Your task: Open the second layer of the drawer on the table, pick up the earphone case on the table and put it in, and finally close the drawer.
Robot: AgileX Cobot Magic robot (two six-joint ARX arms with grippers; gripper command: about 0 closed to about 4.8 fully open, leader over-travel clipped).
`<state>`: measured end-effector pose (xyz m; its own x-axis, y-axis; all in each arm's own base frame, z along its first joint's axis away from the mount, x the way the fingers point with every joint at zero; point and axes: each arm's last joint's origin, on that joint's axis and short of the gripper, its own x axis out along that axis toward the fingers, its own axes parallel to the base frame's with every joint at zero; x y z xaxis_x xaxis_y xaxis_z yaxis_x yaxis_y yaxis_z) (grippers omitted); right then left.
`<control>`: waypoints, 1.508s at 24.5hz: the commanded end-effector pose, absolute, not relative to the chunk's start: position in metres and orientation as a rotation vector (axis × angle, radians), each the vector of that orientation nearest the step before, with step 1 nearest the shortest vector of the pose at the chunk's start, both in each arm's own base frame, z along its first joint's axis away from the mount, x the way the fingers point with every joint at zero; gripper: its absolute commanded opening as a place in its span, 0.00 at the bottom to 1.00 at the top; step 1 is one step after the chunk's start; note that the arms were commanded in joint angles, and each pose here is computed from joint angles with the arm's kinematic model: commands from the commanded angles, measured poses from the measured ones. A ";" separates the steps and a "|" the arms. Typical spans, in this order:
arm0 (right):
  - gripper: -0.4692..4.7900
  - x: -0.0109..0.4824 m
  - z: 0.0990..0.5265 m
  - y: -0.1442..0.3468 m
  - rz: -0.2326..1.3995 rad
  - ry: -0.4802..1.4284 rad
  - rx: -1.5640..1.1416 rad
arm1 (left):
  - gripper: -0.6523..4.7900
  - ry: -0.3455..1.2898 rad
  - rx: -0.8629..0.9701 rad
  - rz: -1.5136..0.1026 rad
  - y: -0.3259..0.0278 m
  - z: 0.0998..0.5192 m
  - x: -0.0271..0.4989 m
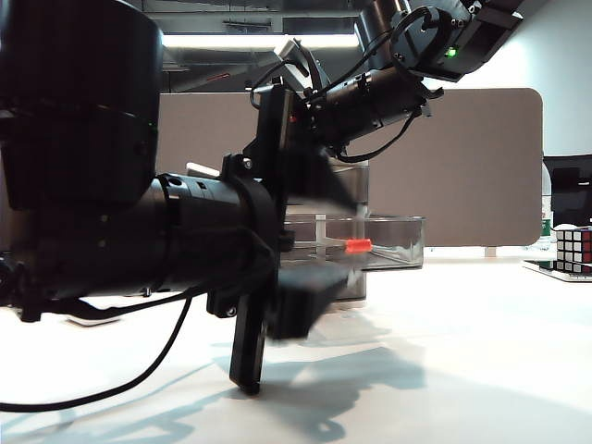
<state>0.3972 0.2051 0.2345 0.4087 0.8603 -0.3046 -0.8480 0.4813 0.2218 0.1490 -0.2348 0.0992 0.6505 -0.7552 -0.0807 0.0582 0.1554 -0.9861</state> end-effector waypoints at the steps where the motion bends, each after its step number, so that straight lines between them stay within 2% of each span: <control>1: 0.08 0.395 0.208 0.202 1.032 0.575 0.061 | 0.52 0.749 -1.220 -0.691 -0.232 0.089 0.143; 4: 0.08 0.395 0.208 0.202 1.033 0.576 0.062 | 0.64 0.778 -1.191 -0.748 -0.231 0.091 0.141; 7: 0.08 0.395 0.208 0.202 1.032 0.584 0.062 | 0.64 0.732 -1.143 -0.791 -0.216 0.104 0.132; 10: 0.08 0.394 0.207 0.202 1.031 0.592 0.063 | 0.63 0.599 -1.138 -0.711 -0.184 0.117 0.118; 12: 0.08 0.394 0.207 0.202 1.033 0.592 0.064 | 0.59 0.494 -1.117 -0.640 -0.161 0.122 0.108; 13: 0.08 0.394 0.207 0.202 1.034 0.592 0.064 | 0.51 0.442 -1.077 -0.616 -0.149 0.124 0.104; 14: 0.08 0.394 0.207 0.202 1.033 0.595 0.064 | 0.50 0.391 -1.008 -0.609 -0.141 0.125 0.104; 17: 0.08 0.393 0.207 0.204 1.044 0.599 0.065 | 0.50 0.298 -0.858 -0.628 -0.135 0.130 0.113; 23: 0.08 0.390 0.211 0.205 1.095 0.595 0.079 | 0.52 0.165 -0.672 -0.541 -0.119 0.135 0.137; 29: 0.08 0.389 0.213 0.204 1.108 0.598 0.083 | 0.53 0.095 -0.607 -0.525 -0.094 0.143 0.166; 30: 0.08 0.388 0.216 0.204 1.109 0.589 0.082 | 0.58 0.069 -0.585 -0.498 -0.088 0.145 0.172; 32: 0.08 0.387 0.219 0.203 1.110 0.580 0.078 | 0.63 0.056 -0.565 -0.486 -0.079 0.147 0.180; 35: 0.08 0.386 0.221 0.203 1.111 0.582 0.078 | 0.64 0.052 -0.483 -0.467 -0.065 0.145 0.186; 37: 0.08 0.386 0.222 0.202 1.122 0.585 0.080 | 0.73 0.037 -0.363 -0.482 -0.059 0.144 0.188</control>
